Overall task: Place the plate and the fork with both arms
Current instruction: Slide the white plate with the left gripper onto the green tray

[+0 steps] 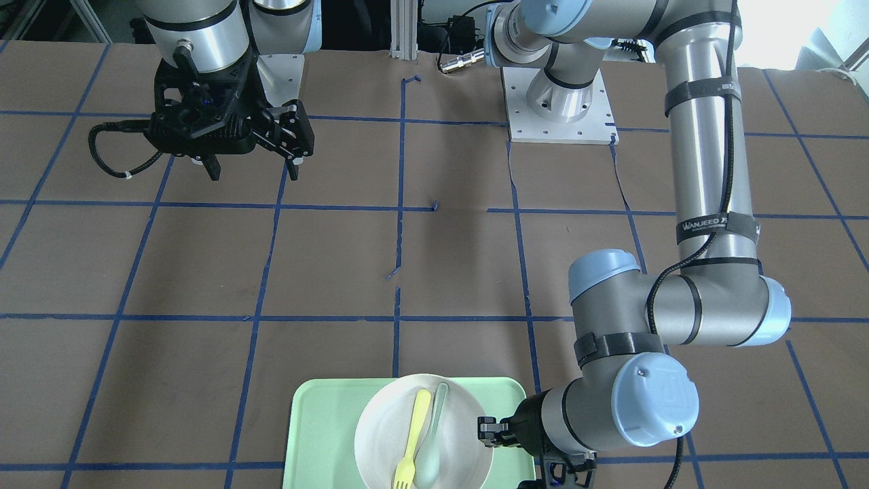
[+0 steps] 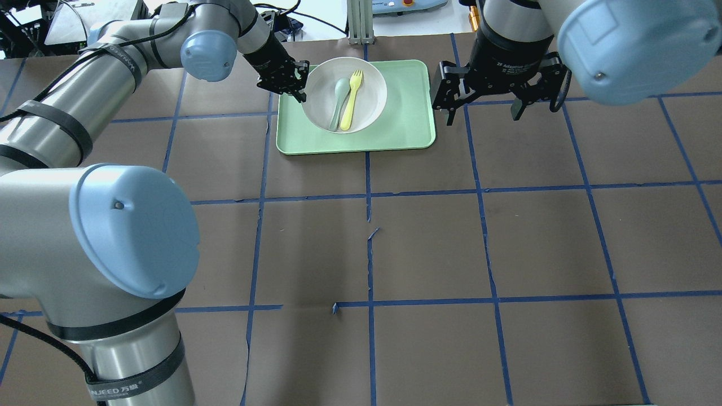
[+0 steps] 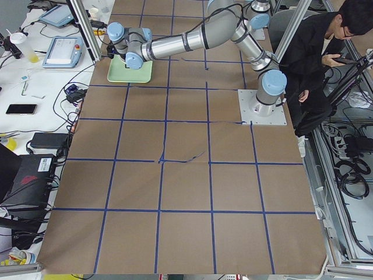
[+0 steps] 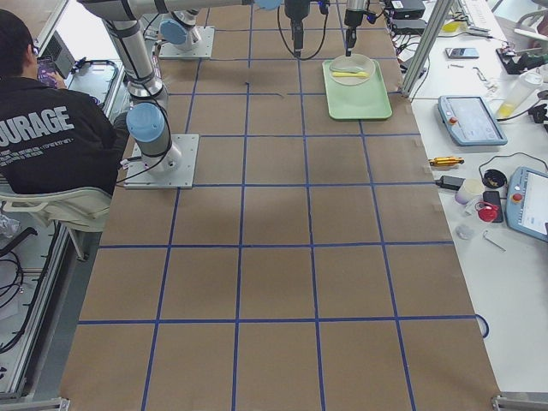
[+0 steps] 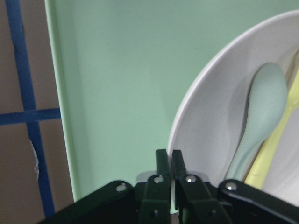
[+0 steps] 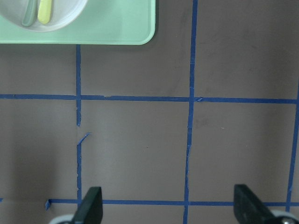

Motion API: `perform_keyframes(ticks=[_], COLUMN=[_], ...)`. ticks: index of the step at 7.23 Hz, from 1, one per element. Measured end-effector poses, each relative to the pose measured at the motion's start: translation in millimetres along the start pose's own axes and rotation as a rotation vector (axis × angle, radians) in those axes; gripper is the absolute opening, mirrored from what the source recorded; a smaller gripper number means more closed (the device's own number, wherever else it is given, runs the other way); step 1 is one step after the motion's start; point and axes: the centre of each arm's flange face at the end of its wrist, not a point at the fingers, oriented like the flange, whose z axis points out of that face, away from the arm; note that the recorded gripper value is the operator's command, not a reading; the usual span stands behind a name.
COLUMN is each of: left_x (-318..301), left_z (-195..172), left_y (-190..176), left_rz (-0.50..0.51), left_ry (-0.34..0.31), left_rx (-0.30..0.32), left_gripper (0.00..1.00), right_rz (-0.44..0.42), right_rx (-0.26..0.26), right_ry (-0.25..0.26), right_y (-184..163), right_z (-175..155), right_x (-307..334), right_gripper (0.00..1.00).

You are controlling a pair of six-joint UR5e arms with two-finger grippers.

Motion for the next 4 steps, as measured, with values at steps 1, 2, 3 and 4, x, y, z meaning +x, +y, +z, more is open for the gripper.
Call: perform_keyframes(ticks=[1, 2, 3, 4], left_x=[-0.1, -1.7, -3.0, -2.9], left_z=[10.5, 18.8, 24.5, 26.6], left_y=[-3.8, -6.6, -8.3, -8.4], left_rz=[0.002, 0.003, 0.004, 0.005], left_ry=[0.0, -0.001, -0.002, 0.0], left_rx=[0.002, 0.005, 0.007, 0.008], left_gripper=[0.0, 0.01, 0.54, 0.85], right_rz=[0.0, 0.0, 0.0, 0.0], right_rx=[0.0, 0.0, 0.0, 0.0], right_ry=[0.0, 0.001, 0.001, 0.003], right_y=[0.0, -0.1, -0.1, -0.2], right_z=[0.1, 0.1, 0.2, 0.2], right_x=[0.0, 0.0, 0.1, 0.3], right_gripper=[1.0, 1.0, 1.0, 1.0])
